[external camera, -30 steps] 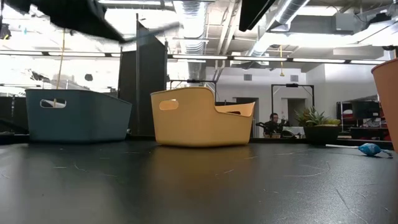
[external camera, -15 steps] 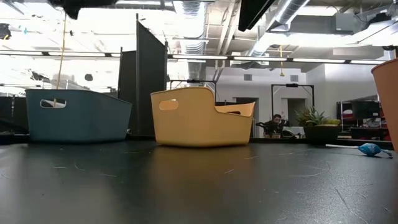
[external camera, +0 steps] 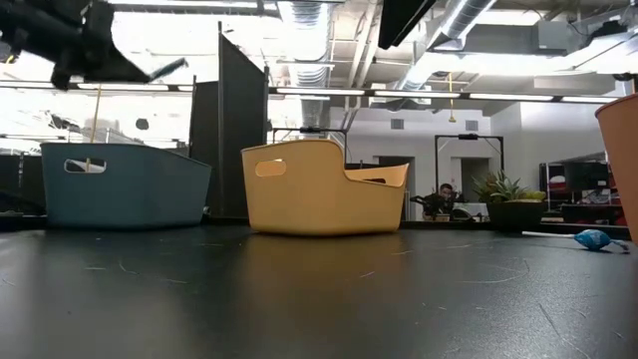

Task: Sort candy
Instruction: Put the blue gummy into the blue bin, then put the blue lollipop into the orange bin

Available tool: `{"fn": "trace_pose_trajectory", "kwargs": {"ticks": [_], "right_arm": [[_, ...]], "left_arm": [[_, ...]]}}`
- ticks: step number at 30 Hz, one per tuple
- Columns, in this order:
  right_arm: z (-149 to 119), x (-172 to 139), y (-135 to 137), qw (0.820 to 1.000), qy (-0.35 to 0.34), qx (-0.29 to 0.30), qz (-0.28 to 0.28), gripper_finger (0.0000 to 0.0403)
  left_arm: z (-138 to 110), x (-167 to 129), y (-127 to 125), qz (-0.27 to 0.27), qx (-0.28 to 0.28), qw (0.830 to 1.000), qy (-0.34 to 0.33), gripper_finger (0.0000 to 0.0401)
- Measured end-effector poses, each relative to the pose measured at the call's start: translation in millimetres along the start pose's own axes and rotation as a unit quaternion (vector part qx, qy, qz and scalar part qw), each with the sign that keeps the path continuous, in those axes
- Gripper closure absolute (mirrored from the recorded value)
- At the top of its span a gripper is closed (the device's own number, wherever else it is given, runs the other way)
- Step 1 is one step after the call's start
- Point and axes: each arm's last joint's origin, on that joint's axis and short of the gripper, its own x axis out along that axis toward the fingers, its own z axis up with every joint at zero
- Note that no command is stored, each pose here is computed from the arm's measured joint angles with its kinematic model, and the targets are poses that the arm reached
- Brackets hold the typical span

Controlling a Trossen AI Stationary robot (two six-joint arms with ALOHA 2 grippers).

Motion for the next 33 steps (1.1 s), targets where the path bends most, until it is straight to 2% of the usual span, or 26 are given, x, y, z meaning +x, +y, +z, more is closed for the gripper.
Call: {"fn": "trace_pose_trajectory", "kwargs": {"ticks": [5,9,12,18,21,24,26,28,31,33], "right_arm": [[1,1,-1,1.000,-0.001,-0.013,-0.003,0.0127],[2,3,-3,1.000,0.000,-0.031,-0.006,0.0127],[6,4,-2,0.998,-0.012,-0.060,0.001,0.0127],[14,8,-2,0.989,-0.034,-0.146,0.008,0.0127],[17,15,-11,0.980,-0.022,-0.198,-0.003,0.0127],[21,22,-31,0.973,-0.008,-0.231,-0.022,0.0127],[26,28,-55,0.976,0.000,-0.215,-0.028,0.0127],[31,35,-85,0.986,0.017,-0.164,-0.006,0.0127],[32,48,-131,0.995,0.055,-0.032,0.082,0.0127],[27,57,-156,0.983,0.100,0.054,0.143,0.0127]], "left_arm": [[-10,5,9,0.037,-0.014,0.999,0.023,0.0401],[-14,9,13,0.040,-0.030,0.997,0.055,0.0387],[-16,13,13,0.041,-0.039,0.995,0.079,0.0351],[-22,21,16,0.099,-0.047,0.989,0.098,0.0252],[-24,25,16,0.123,-0.053,0.986,0.099,0.0211],[-23,29,11,0.112,-0.054,0.986,0.107,0.0187],[-22,31,7,0.102,-0.049,0.988,0.107,0.0179],[-20,33,3,0.096,-0.046,0.989,0.101,0.0178],[-18,36,-2,0.088,-0.055,0.990,0.092,0.0179],[-17,36,-4,0.076,-0.070,0.990,0.094,0.0180]]}}
